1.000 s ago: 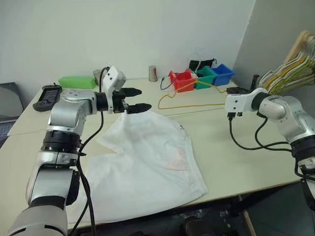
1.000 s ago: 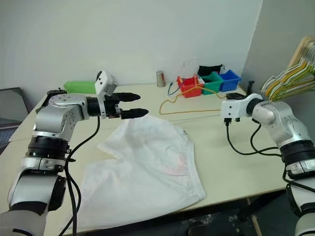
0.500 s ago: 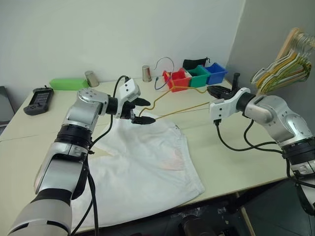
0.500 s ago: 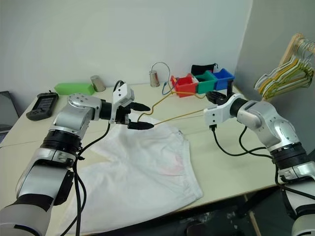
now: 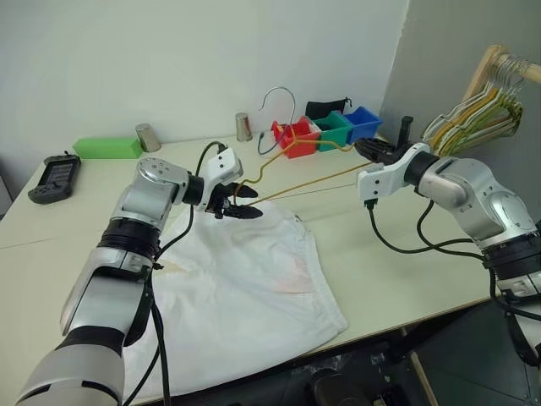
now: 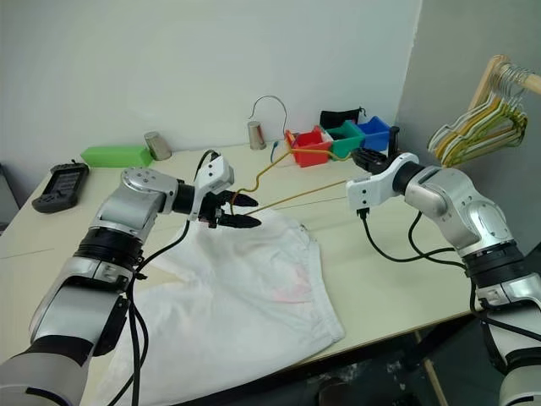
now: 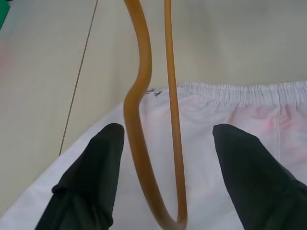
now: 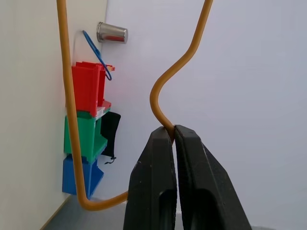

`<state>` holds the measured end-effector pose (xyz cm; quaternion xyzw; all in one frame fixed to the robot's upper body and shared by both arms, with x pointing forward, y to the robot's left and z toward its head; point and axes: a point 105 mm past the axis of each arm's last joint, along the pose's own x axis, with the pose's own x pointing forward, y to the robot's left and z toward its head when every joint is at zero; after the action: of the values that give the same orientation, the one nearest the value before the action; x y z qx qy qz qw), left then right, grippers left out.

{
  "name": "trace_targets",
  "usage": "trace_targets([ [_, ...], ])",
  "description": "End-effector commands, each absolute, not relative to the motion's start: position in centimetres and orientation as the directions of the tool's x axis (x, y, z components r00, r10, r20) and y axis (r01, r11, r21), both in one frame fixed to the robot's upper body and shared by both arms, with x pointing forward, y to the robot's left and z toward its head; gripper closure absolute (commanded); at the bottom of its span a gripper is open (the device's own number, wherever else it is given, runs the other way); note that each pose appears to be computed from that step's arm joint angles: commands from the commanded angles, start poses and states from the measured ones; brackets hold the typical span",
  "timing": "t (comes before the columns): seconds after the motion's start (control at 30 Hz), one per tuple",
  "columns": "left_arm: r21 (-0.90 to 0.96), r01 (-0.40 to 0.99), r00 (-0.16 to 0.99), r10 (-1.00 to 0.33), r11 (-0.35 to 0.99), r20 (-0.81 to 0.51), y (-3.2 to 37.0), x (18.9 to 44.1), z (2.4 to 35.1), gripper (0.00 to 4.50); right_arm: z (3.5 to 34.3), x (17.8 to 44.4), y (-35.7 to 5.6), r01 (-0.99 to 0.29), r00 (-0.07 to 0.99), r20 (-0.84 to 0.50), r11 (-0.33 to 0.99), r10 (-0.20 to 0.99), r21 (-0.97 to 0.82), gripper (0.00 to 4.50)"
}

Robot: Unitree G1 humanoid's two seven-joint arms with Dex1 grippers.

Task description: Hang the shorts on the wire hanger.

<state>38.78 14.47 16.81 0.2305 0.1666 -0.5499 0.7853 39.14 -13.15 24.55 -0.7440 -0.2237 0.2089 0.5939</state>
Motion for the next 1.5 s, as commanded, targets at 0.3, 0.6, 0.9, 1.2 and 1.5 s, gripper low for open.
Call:
trace_targets([
  [0.3,0.211,0.929,0.369,-0.796,0.304,-0.48,14.6,39.2,18.0,4.09,26.7,38.9,-12.8,0.165,0.802,0.033,-0.168,0.597,-0.972,4.5],
  [0.6,0.227,0.922,0.386,-0.791,0.313,-0.475,14.4,39.5,18.0,4.44,26.3,38.9,-12.9,0.131,0.803,0.007,-0.166,0.595,-0.977,4.5],
  [0.9,0.419,0.844,0.521,-0.7,0.336,-0.488,15.5,41.1,17.6,4.5,24.4,37.8,-13.2,-0.156,0.773,-0.173,-0.082,0.611,-0.984,2.87],
  [1.2,0.699,0.688,0.634,-0.63,0.196,-0.448,15.0,42.1,17.4,4.5,25.4,36.7,-14.4,-0.416,0.763,-0.245,0.164,0.598,-0.894,0.94],
  [1.5,0.865,0.501,0.682,-0.629,0.033,-0.372,13.4,42.2,17.7,4.5,22.7,36.3,-15.6,-0.58,0.737,-0.387,0.227,0.554,-0.782,0.01],
])
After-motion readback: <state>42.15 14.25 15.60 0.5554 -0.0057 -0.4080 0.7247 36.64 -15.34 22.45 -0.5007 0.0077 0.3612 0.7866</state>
